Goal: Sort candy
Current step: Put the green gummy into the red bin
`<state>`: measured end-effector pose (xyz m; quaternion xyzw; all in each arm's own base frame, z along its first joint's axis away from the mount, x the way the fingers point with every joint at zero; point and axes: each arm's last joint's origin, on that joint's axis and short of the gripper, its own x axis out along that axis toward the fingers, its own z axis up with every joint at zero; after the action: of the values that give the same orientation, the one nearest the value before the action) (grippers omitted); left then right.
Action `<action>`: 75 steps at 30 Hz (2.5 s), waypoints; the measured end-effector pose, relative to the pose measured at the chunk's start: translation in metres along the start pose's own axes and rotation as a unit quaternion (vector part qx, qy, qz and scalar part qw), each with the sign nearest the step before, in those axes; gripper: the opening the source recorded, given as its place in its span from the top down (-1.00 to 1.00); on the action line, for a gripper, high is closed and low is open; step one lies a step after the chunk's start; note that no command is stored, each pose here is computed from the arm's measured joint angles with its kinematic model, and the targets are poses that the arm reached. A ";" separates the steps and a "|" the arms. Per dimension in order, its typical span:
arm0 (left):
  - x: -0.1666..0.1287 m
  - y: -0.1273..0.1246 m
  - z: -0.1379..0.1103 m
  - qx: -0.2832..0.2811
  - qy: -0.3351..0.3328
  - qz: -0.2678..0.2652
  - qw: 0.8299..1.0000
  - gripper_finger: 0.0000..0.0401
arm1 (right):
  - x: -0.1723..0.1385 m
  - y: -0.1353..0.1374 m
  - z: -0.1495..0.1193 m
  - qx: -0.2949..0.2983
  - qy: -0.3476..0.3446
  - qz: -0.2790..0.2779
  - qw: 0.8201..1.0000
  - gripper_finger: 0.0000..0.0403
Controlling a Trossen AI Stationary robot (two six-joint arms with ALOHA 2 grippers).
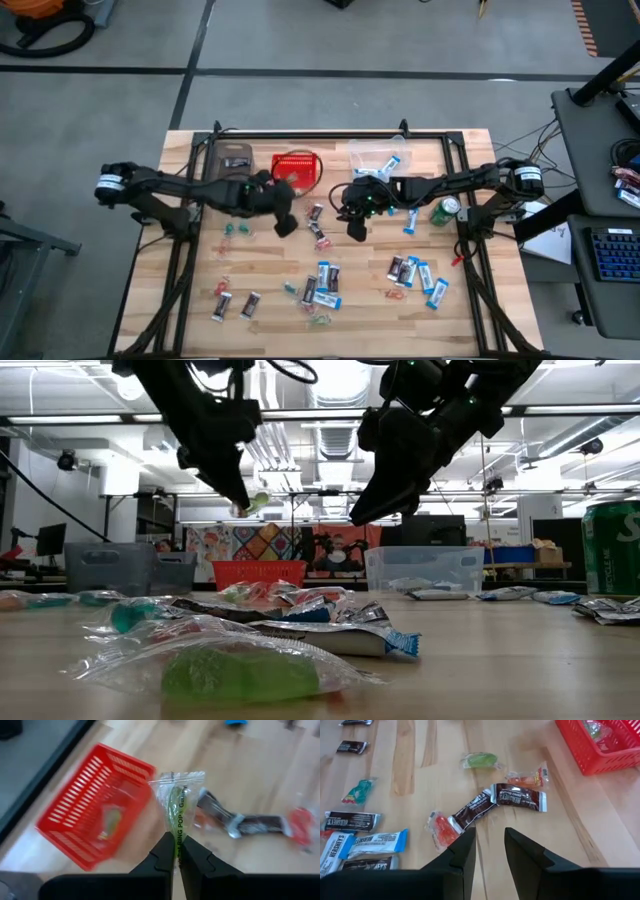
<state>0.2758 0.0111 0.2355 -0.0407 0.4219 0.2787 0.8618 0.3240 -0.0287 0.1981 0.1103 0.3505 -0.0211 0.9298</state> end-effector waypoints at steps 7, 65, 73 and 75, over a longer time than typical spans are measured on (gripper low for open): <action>0.012 0.025 0.010 0.010 -0.007 0.028 1.000 1.00 | 0.000 0.001 -0.001 0.003 0.006 0.000 1.000 0.57; 0.056 0.102 0.003 -0.071 -0.011 0.023 0.997 0.36 | 0.001 0.007 -0.002 0.014 0.003 0.005 1.000 0.52; 0.056 0.102 0.004 -0.089 -0.017 0.016 0.996 0.14 | 0.001 0.015 -0.007 0.028 0.026 0.014 0.999 0.56; 0.056 0.102 0.004 -0.093 -0.016 0.015 0.995 0.10 | 0.001 0.017 -0.010 0.044 0.041 0.012 0.998 0.57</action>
<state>0.2534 0.1227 0.2126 -0.1098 0.3809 0.3304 0.8566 0.3204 -0.0101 0.1929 0.1557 0.3860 -0.0206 0.9090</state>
